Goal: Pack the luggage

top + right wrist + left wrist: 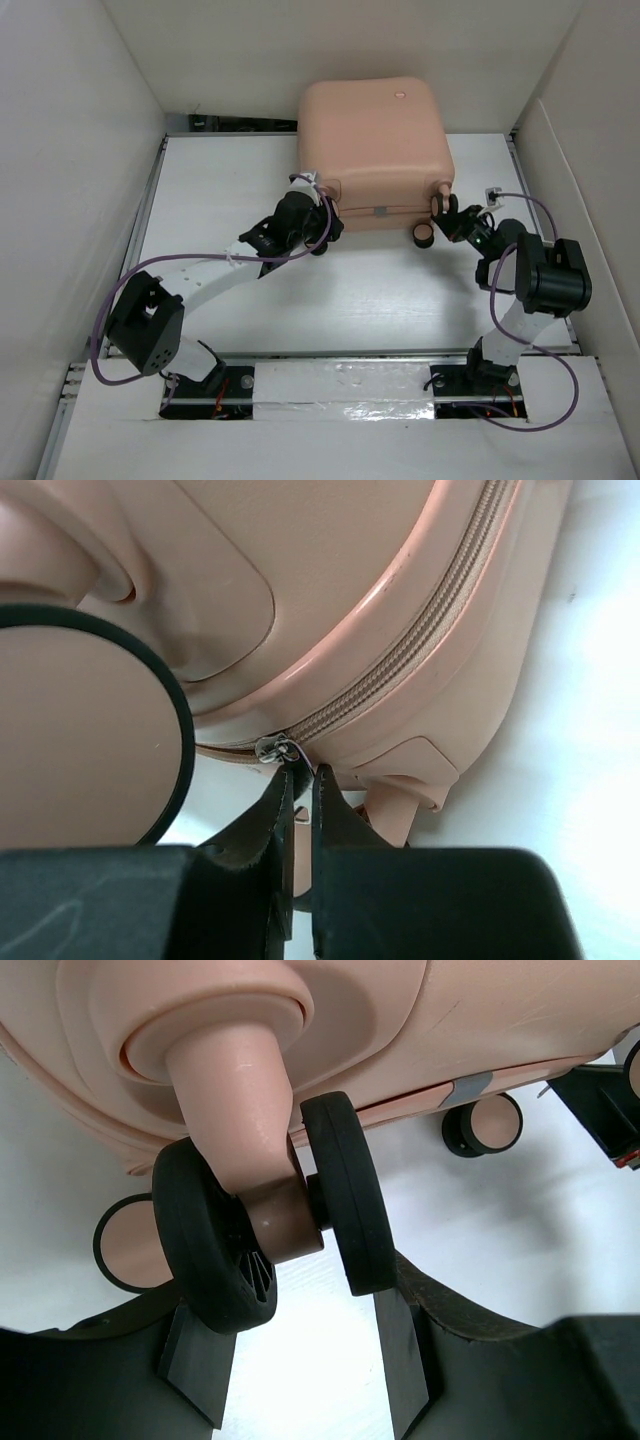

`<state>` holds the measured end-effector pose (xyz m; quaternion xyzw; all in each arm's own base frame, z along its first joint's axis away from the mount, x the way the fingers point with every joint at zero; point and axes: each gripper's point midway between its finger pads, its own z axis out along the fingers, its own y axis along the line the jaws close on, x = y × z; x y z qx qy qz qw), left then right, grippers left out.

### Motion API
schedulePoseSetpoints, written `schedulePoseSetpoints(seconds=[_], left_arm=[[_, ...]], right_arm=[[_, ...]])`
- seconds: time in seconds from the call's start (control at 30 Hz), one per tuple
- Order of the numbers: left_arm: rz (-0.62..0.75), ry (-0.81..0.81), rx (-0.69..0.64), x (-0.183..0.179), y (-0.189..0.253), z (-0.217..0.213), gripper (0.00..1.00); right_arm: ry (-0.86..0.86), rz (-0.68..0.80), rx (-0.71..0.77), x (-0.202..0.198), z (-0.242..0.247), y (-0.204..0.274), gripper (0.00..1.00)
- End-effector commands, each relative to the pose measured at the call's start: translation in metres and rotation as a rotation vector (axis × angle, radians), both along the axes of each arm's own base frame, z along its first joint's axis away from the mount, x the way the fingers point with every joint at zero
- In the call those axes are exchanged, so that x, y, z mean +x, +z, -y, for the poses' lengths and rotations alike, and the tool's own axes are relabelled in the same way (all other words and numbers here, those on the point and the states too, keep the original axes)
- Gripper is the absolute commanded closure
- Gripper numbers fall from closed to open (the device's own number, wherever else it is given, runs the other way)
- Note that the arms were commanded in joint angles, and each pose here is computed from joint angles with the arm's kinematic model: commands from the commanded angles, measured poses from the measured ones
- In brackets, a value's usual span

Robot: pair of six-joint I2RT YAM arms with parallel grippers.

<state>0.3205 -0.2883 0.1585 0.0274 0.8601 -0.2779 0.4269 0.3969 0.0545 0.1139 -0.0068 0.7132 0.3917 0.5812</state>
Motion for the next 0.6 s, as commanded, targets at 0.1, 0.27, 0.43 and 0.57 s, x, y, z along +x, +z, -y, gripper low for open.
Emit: schedulePoseSetpoints(seconds=[0.1,0.27,0.43,0.57], left_arm=[[0.167,-0.1,-0.161,-0.001,0.081,0.042,1.0],[0.173,-0.22,-0.231,-0.019,0.1,0.081,1.0],[0.176,-0.302,-0.281,-0.037,0.111,0.108,1.0],[0.161,-0.383,-0.326,-0.056,0.118,0.128,1.0]], right_arm=[[-0.011,0.424,-0.094,-0.031,-0.065,0.07,1.0],[-0.102,0.392,-0.186,-0.053,-0.119,0.052,1.0],[-0.095,0.39,-0.194,-0.073,-0.174,0.059,1.0],[0.055,0.393,-0.15,-0.094,-0.232,0.066,1.0]])
